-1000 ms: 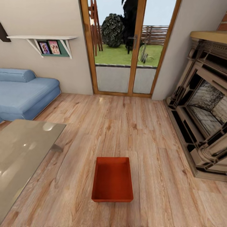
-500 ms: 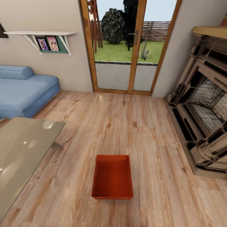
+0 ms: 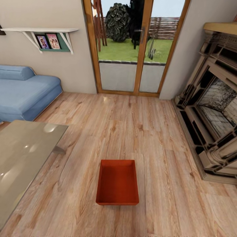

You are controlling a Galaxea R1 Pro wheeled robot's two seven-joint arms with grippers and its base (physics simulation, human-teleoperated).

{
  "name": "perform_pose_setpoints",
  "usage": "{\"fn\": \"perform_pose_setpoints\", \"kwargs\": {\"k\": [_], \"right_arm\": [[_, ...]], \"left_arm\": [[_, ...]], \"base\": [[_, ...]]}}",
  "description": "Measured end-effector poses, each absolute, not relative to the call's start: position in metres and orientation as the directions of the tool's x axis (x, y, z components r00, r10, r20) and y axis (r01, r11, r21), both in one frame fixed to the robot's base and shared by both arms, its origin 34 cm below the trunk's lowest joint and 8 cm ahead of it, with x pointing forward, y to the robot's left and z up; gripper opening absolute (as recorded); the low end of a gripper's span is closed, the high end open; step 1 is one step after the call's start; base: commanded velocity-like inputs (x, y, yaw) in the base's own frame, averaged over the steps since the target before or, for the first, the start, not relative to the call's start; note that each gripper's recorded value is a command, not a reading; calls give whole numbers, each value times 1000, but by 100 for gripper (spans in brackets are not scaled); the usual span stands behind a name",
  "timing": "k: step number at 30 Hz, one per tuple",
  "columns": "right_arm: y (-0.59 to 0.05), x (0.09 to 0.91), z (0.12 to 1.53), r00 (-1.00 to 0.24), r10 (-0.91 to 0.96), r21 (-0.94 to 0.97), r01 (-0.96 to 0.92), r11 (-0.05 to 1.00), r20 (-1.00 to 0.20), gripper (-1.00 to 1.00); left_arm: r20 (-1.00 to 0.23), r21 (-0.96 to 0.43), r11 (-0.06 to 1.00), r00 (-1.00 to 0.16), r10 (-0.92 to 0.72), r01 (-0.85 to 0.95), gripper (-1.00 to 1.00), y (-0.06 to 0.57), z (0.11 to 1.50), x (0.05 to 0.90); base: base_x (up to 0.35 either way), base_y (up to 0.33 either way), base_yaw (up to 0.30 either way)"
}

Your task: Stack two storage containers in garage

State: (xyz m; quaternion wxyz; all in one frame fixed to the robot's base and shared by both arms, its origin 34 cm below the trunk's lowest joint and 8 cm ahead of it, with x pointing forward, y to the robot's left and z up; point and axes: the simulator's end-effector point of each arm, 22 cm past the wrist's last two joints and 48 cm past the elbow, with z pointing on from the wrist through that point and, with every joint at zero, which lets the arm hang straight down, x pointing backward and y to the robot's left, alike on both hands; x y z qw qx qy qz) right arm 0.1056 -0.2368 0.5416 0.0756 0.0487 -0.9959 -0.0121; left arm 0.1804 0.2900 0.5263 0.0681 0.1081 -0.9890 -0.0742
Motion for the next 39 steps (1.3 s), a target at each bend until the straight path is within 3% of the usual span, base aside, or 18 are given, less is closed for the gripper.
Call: {"fn": "perform_pose_setpoints", "kwargs": {"k": [39], "right_arm": [[-237,81,544,-972,-99,37,-93,995,211,100]], "left_arm": [[179,176,965,-958,-224,-193,100,291,524,154]], "base": [[0,0,0]]}}
